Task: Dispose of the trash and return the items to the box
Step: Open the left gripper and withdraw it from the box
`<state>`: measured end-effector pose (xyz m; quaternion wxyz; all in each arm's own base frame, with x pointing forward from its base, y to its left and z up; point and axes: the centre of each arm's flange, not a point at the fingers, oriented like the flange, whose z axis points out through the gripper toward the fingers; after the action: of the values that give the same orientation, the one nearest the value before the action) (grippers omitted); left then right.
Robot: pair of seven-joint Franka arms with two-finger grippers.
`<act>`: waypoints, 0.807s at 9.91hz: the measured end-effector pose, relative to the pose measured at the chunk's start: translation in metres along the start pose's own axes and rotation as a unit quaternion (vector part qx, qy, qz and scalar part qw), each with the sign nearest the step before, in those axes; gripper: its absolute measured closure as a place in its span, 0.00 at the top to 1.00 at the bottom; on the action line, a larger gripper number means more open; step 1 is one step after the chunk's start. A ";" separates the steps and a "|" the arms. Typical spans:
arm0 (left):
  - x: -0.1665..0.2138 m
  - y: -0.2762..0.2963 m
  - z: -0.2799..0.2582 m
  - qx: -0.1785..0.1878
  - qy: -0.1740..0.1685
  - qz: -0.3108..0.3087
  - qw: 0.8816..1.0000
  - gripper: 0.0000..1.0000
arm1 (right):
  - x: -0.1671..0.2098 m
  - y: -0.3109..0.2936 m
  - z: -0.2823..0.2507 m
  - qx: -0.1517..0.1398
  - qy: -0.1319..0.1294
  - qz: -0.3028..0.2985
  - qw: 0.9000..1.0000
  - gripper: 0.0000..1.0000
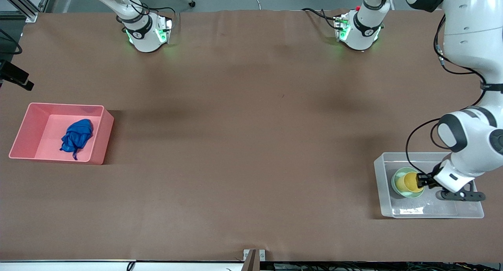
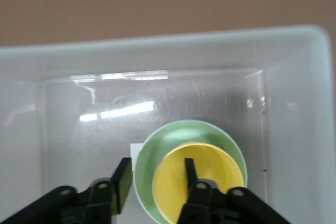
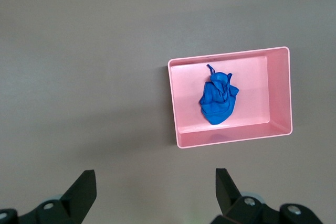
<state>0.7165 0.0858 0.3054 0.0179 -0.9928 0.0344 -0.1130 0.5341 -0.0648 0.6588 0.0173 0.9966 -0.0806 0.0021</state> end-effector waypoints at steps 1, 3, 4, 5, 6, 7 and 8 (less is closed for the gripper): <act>0.005 0.000 -0.037 -0.004 0.010 -0.001 1.000 0.70 | 0.000 0.000 0.000 0.000 0.000 0.000 1.000 1.00; 0.000 0.004 -0.120 -0.024 -0.003 -0.004 1.000 0.96 | 0.000 0.001 0.000 0.000 0.000 0.001 1.000 1.00; -0.007 0.007 -0.160 -0.032 -0.015 -0.011 0.999 1.00 | 0.000 0.001 0.000 0.000 -0.001 0.001 1.000 1.00; -0.016 0.013 -0.197 -0.030 -0.030 -0.016 0.999 1.00 | 0.000 0.001 0.000 0.000 -0.001 0.001 1.000 1.00; -0.026 0.023 -0.233 -0.025 -0.040 -0.017 0.999 1.00 | 0.000 0.001 0.000 0.000 -0.001 0.001 1.000 1.00; -0.036 0.032 -0.264 -0.024 -0.047 -0.014 0.998 1.00 | 0.000 0.002 0.001 0.000 -0.001 0.001 1.000 1.00; -0.047 0.038 -0.292 -0.026 -0.053 -0.013 0.998 1.00 | 0.000 0.002 0.001 0.000 -0.001 0.002 1.000 1.00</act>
<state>0.6024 0.0436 0.5772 -0.0078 -0.9979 0.0235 -0.0593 0.5343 -0.0667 0.6582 0.0173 0.9965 -0.0824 0.0010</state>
